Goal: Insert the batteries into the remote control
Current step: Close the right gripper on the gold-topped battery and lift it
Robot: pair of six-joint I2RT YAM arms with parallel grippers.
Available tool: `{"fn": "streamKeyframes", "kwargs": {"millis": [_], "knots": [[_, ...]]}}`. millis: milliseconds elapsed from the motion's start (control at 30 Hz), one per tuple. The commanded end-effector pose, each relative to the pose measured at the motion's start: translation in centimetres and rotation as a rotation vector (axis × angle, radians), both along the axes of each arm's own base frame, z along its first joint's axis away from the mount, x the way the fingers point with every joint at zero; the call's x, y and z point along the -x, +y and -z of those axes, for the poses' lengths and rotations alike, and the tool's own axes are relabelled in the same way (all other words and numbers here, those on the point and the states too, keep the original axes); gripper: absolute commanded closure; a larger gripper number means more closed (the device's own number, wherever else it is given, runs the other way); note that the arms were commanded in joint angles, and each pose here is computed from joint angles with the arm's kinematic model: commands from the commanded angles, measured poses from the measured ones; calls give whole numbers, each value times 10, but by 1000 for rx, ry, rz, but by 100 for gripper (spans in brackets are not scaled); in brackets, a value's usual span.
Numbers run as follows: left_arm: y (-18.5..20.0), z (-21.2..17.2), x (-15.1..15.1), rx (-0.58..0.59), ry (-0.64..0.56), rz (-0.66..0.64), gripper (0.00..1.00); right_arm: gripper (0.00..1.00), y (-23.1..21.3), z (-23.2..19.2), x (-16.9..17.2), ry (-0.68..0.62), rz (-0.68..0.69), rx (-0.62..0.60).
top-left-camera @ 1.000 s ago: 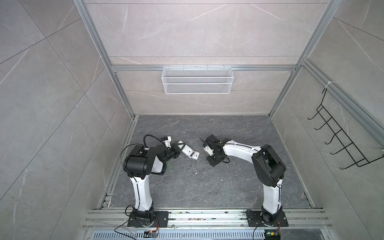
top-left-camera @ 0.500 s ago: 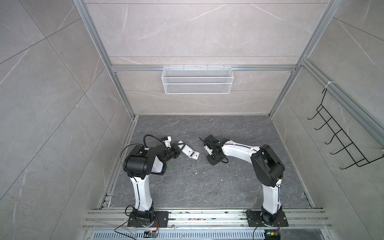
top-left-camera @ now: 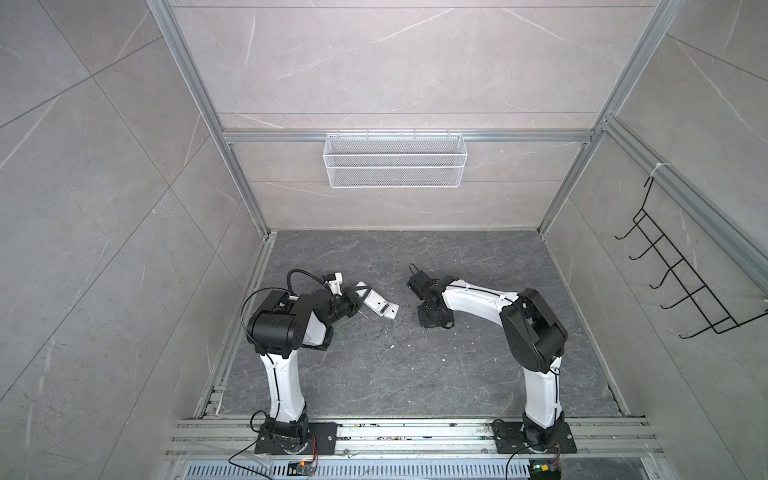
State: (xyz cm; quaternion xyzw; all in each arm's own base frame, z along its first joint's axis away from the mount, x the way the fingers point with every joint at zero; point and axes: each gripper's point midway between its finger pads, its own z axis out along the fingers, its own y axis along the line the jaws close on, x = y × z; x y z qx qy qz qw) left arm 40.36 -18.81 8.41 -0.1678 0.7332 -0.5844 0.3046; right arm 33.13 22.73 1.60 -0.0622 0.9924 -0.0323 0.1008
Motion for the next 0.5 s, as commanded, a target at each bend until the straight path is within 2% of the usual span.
{"fn": "streamKeyframes", "kwargs": {"millis": [0,200,267,367,467], "knots": [[-4,-24,-2,9,-99,17,100,79,-9,22,16,84,53,38],[-4,-23,-2,8,-98,18,100,83,-12,28,19,115,117,62],[-3,-25,-1,5,-102,11,100,89,-17,29,19,131,141,105],[-2,-25,-1,-1,-108,3,100,90,-20,31,19,171,172,158],[-5,-27,-2,8,-109,14,100,91,-13,31,17,160,184,117]]}}
